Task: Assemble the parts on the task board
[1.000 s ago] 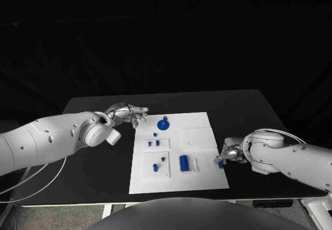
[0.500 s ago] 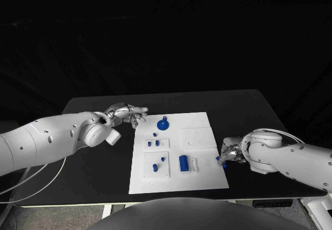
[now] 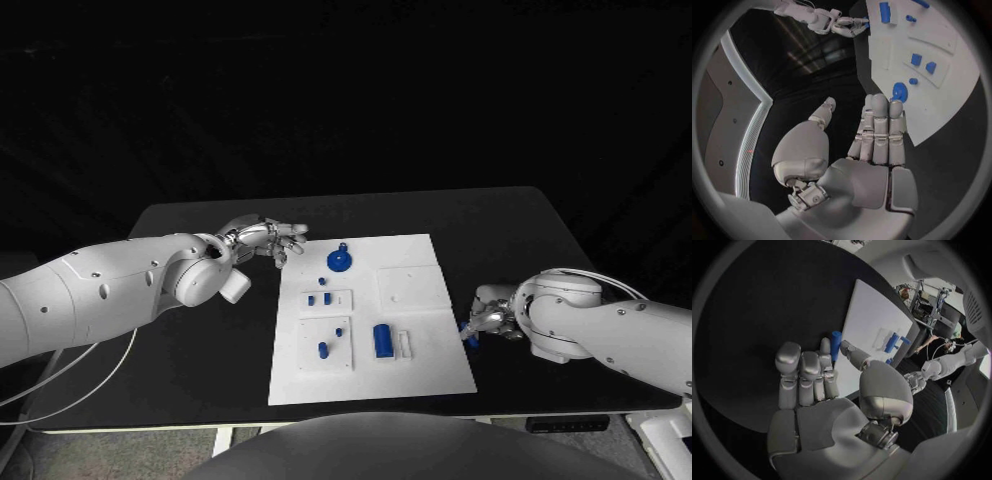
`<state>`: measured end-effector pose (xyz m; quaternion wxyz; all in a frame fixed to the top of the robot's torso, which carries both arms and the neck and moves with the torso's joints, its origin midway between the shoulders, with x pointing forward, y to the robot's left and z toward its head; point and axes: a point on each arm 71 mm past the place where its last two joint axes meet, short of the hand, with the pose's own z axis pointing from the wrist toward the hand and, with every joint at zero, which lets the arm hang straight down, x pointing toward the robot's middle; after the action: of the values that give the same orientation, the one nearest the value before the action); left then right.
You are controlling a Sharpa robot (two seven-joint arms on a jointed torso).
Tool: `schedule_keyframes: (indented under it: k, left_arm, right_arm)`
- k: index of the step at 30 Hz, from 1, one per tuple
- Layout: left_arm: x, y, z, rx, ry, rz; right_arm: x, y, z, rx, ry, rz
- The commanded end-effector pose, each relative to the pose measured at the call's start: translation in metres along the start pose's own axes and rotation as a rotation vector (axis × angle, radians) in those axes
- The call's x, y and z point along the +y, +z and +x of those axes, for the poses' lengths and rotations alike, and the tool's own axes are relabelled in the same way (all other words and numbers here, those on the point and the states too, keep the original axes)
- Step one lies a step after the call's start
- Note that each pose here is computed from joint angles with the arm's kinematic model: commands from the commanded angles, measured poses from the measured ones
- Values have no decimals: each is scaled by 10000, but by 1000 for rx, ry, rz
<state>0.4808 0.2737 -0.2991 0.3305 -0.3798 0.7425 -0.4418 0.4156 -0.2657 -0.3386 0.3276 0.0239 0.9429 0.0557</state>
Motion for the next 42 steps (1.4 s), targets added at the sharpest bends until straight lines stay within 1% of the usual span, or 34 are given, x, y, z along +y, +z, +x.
schedule_keyframes:
  k: [1, 7, 10, 13, 16, 19, 20, 21, 25, 29, 33, 38, 42]
  left_arm:
    - [-13, 1, 10, 10, 0, 10]
    - [-15, 8, 21, 14, 0, 9]
    - [-16, 12, 26, 15, 0, 8]
    - [-15, 11, 26, 16, 0, 6]
    - [-15, 17, 36, 18, 0, 2]
    - [-16, 20, 50, 21, -3, -2]
    - [-18, 23, 57, 22, -3, -3]
    - [-21, 27, 68, 26, -3, -2]
    - [-20, 23, 68, 25, -4, -3]
    - [-16, 16, 58, 22, -4, -5]
    - [-11, 10, 47, 20, -4, -7]
    - [-7, 10, 30, 14, -2, -7]
    - [-4, 8, 19, 11, -2, -8]
  right_arm:
    - [9, -34, -91, -35, 15, -8]
    - [10, -98, -308, -92, 37, -15]
    - [71, -134, -340, -100, 50, -36]
    - [198, -168, -311, -73, 81, -73]
    - [323, -169, -273, -37, 114, -104]
    - [486, -163, -241, -18, 120, -142]
    - [541, -160, -220, -14, 124, -156]
    - [600, -152, -168, -4, 134, -170]
    - [716, -127, -57, 19, 140, -195]
    - [685, -105, -39, 19, 136, -178]
    - [585, -99, -92, -45, 82, -156]
    - [543, -118, -96, -54, 88, -156]
    - [478, -135, -122, -87, 108, -148]
